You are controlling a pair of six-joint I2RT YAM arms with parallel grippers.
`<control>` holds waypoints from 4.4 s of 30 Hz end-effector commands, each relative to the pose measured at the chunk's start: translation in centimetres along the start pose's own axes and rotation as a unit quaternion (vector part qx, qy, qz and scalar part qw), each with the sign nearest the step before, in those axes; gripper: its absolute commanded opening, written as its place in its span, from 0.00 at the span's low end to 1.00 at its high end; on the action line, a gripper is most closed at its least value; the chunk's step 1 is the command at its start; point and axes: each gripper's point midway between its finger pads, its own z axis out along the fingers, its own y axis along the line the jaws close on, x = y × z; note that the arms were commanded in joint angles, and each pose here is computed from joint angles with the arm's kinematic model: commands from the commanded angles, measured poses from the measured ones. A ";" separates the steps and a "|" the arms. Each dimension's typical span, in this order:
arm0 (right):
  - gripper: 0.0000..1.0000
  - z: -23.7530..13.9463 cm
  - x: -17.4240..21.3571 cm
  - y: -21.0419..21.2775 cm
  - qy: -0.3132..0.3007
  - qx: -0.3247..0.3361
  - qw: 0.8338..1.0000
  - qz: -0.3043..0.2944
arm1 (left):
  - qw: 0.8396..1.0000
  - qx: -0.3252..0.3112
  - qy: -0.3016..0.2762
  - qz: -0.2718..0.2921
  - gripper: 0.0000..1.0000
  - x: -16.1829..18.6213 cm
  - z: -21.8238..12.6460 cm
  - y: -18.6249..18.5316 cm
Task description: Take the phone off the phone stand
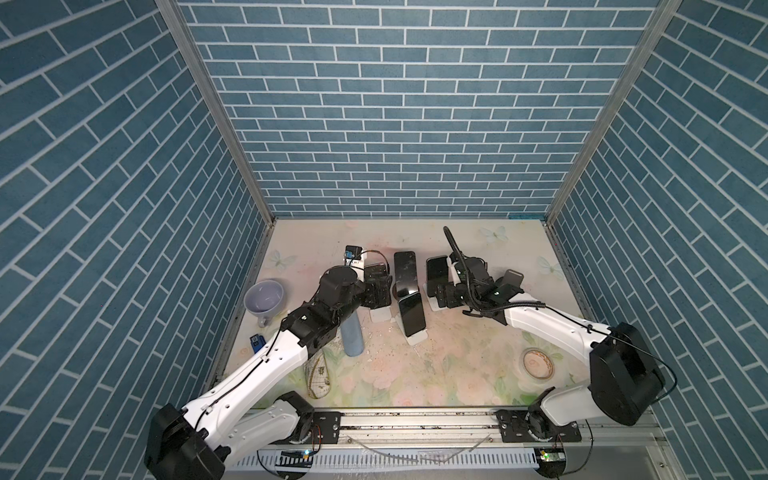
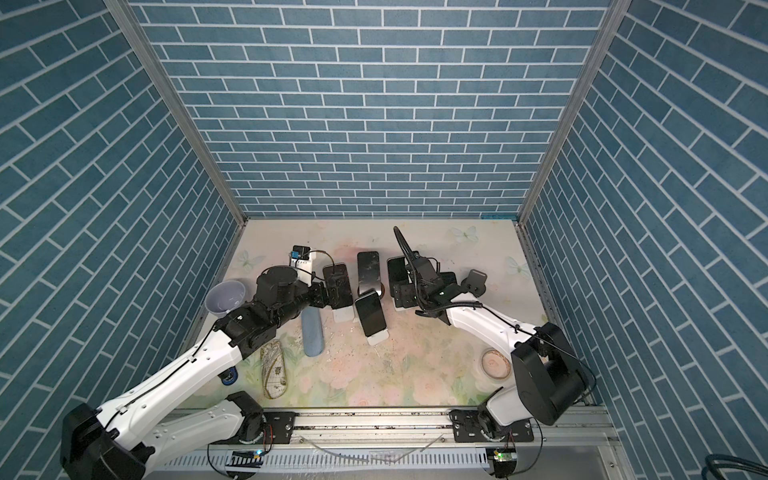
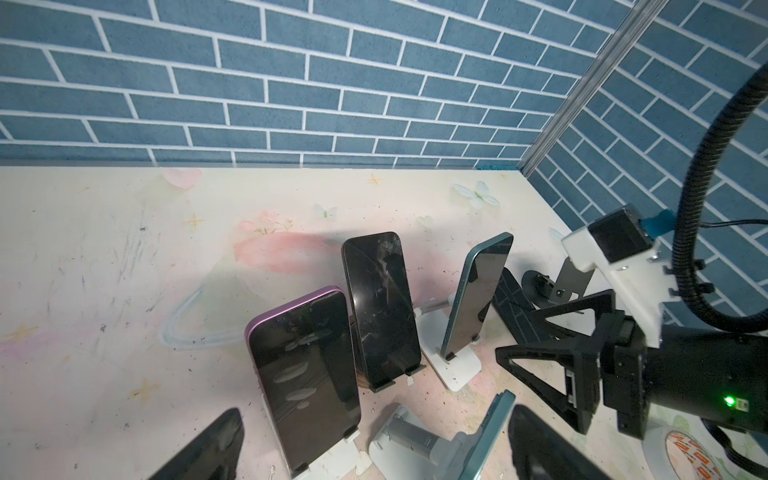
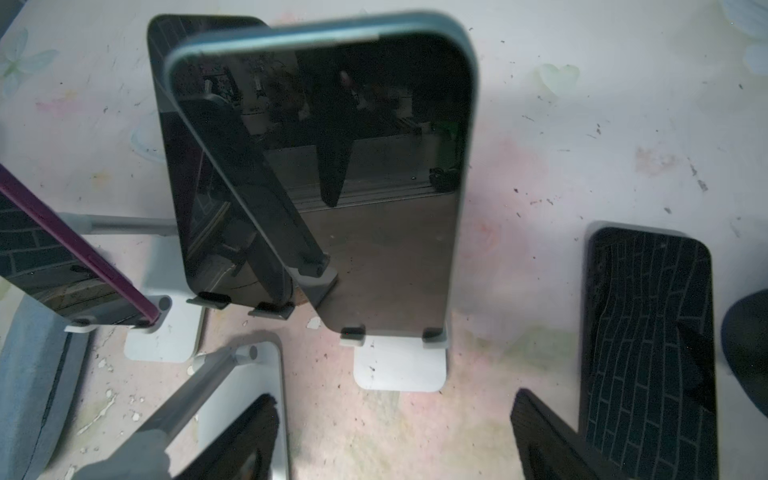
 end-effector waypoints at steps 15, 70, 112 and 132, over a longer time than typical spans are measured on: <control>0.92 2.2 -5.9 1.1 -0.075 0.028 0.997 -0.018 | 0.999 0.009 -0.021 0.039 1.00 0.1 -0.2 -0.1; 0.65 -7.3 0.1 -5.3 0.085 0.095 0.992 -0.015 | 0.998 0.001 -0.023 0.056 1.00 0.0 0.4 0.1; 0.67 -5.1 19.9 -11.9 0.422 0.145 0.883 0.146 | 0.998 -0.011 -0.032 0.048 1.00 0.8 -1.4 1.1; 0.76 -2.8 20.1 -13.0 0.417 0.174 0.878 0.158 | 0.998 -0.017 -0.030 0.051 1.00 0.8 -1.3 1.3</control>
